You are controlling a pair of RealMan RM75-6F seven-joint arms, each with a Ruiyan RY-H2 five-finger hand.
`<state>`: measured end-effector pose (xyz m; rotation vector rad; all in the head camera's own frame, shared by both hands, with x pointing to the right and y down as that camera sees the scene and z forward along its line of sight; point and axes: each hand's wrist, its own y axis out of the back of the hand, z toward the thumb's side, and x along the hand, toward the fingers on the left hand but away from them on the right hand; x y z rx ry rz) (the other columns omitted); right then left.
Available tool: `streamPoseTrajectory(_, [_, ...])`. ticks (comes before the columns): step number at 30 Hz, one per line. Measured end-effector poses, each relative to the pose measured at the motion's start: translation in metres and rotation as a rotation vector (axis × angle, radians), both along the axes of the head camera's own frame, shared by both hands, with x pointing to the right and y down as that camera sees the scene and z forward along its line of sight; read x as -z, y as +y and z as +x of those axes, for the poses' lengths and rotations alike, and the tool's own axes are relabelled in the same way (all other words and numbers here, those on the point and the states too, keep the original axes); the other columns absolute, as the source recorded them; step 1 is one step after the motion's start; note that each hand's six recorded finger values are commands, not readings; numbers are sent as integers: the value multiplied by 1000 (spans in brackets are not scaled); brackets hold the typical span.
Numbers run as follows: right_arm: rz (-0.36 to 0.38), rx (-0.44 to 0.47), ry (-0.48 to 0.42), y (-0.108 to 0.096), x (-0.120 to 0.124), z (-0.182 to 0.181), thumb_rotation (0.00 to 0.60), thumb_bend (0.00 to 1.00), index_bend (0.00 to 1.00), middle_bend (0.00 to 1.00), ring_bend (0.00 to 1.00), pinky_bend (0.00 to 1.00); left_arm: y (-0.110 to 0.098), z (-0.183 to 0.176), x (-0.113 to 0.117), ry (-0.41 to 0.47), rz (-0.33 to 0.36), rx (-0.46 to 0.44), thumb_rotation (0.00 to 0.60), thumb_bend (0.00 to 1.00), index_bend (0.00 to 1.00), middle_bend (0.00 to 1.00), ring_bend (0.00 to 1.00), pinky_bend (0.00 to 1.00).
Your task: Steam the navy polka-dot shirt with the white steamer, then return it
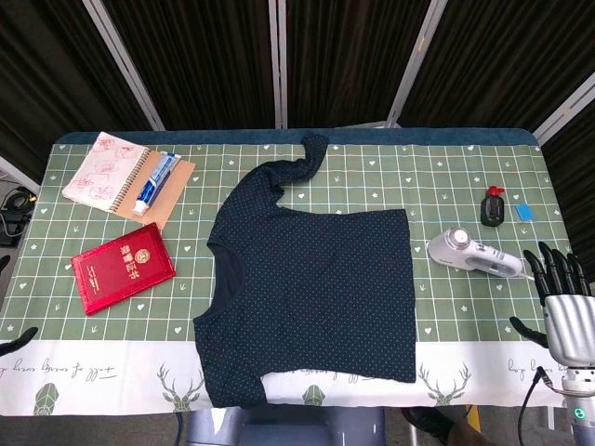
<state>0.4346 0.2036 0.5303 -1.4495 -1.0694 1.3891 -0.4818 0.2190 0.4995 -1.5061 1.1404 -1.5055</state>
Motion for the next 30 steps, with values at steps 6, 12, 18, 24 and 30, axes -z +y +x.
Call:
streamPoseTrajectory(6, [-24, -2, -9, 0, -6, 0, 600, 0, 0, 0, 0, 0, 0, 0, 1, 1, 2, -3, 600, 0, 0, 0, 0, 0])
streamPoseTrajectory(12, [-86, -35, -16, -7, -27, 7, 600, 0, 0, 0, 0, 0, 0, 0, -2, -3, -2, -4, 600, 0, 0, 0, 0, 0])
streamPoseTrajectory(18, [-130, -55, 19, -27, -59, 21, 600, 193, 0, 0, 0, 0, -3, -1, -7, -16, -10, 3, 600, 0, 0, 0, 0, 0])
streamPoseTrajectory(24, [-154, -78, 72, -55, -97, 42, 600, 383, 0, 0, 0, 0, -6, -3, -16, -35, -28, 12, 600, 0, 0, 0, 0, 0])
streamPoseTrajectory(30, [-191, -90, 140, -80, -133, 49, 600, 435, 0, 0, 0, 0, -11, -5, -26, -60, -46, 21, 600, 0, 0, 0, 0, 0])
